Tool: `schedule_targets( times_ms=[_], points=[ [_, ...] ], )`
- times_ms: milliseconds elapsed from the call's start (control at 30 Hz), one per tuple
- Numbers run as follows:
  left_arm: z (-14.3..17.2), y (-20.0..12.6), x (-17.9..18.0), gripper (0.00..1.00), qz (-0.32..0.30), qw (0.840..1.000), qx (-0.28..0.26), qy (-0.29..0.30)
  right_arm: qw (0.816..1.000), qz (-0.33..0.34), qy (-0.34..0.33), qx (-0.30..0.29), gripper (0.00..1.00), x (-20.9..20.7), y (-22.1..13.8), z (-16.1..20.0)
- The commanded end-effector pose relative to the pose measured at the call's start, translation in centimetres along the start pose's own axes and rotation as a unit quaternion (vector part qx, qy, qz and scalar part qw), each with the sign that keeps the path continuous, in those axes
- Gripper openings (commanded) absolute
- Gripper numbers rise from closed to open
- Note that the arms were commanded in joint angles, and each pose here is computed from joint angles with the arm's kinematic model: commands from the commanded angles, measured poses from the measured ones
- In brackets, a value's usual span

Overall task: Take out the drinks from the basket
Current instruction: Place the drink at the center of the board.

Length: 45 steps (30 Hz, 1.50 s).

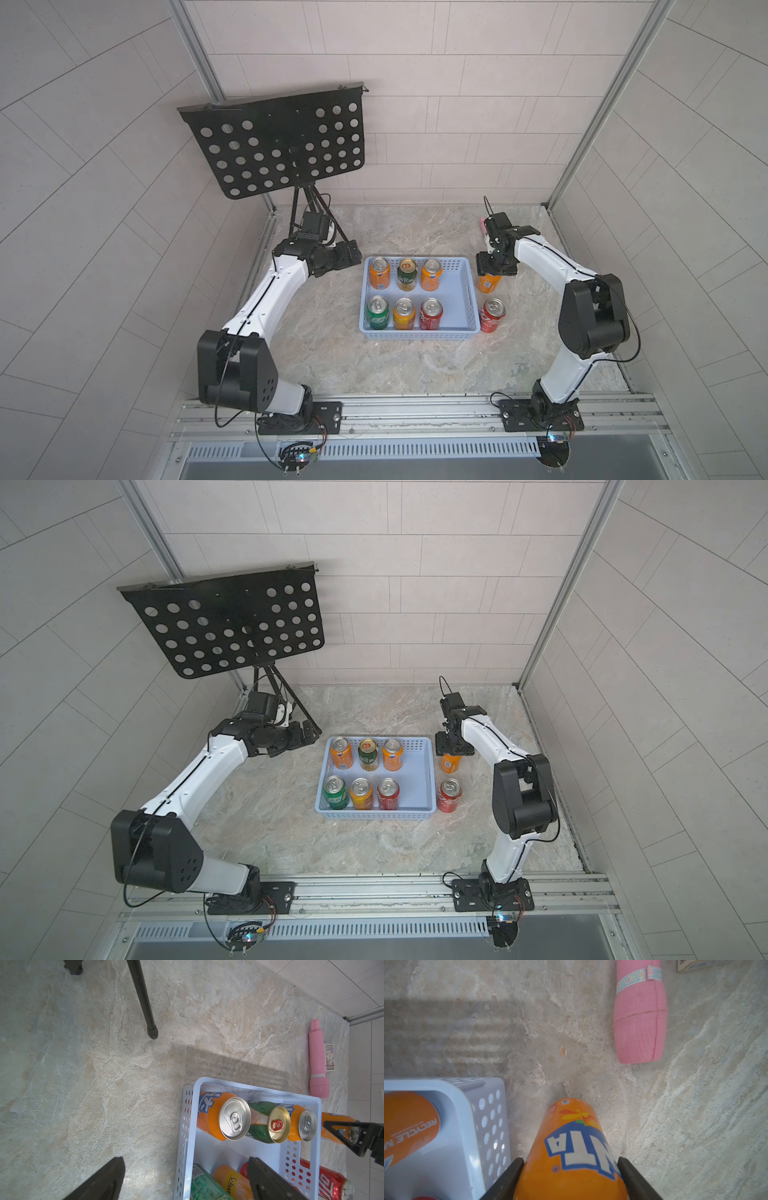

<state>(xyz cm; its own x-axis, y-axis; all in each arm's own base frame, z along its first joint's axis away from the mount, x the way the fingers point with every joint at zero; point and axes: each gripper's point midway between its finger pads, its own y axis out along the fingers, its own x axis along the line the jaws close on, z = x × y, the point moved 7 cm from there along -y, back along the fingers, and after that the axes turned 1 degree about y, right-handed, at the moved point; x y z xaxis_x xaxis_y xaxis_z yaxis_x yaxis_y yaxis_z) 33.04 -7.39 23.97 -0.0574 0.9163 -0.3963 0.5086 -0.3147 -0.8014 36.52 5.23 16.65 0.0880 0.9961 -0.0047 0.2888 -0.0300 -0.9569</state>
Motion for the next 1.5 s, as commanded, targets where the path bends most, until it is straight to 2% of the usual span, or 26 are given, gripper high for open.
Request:
schedule_targets(
  times_ms=[0, 67, 233, 500, 733, 867, 1033, 1200, 1333, 1467],
  points=[
    [0.4, 0.3, 0.3, 1.00, -0.004, 1.000, 0.014, 0.003, 1.000, -0.009, 0.003, -0.020, 0.35, 0.6, -0.1, -0.6],
    [0.4, 0.3, 0.3, 1.00, -0.005, 1.000, 0.014, 0.002, 1.000, -0.016, -0.002, -0.017, 0.42, 0.8, -0.1, -0.5],
    [0.4, 0.4, 0.3, 1.00, -0.005, 1.000, 0.014, 0.002, 1.000, -0.017, -0.005, -0.016, 0.67, 1.0, -0.2, -0.2],
    [0.4, 0.4, 0.3, 1.00, -0.005, 1.000, 0.015, 0.001, 0.999, -0.015, -0.003, -0.033, 0.86, 0.8, -1.9, -0.6],
    [0.5, 0.2, 0.3, 1.00, -0.009, 1.000, 0.014, 0.003, 0.998, -0.002, -0.002, -0.063, 0.89, 0.4, -4.6, -1.4],
    [0.4, -0.1, 0.4, 1.00, -0.013, 1.000, 0.009, 0.004, 0.994, -0.002, 0.006, -0.111, 0.89, -0.1, -8.2, -2.0],
    [0.4, -0.1, 0.4, 1.00, -0.012, 1.000, 0.009, 0.005, 0.983, -0.042, 0.014, -0.181, 0.87, -0.2, -13.2, -1.5],
    [0.5, 0.1, 0.2, 1.00, -0.004, 1.000, 0.013, 0.003, 0.966, -0.112, -0.001, -0.234, 0.86, 0.6, -17.6, -0.2],
    [0.6, 0.6, 0.0, 1.00, 0.007, 1.000, 0.022, 0.001, 0.954, -0.149, -0.034, -0.256, 0.86, 2.1, -19.7, 0.8],
    [0.7, 1.1, -0.2, 1.00, 0.023, 0.999, 0.034, -0.003, 0.951, -0.171, -0.055, -0.253, 0.87, 4.1, -20.0, 1.2]
  ],
)
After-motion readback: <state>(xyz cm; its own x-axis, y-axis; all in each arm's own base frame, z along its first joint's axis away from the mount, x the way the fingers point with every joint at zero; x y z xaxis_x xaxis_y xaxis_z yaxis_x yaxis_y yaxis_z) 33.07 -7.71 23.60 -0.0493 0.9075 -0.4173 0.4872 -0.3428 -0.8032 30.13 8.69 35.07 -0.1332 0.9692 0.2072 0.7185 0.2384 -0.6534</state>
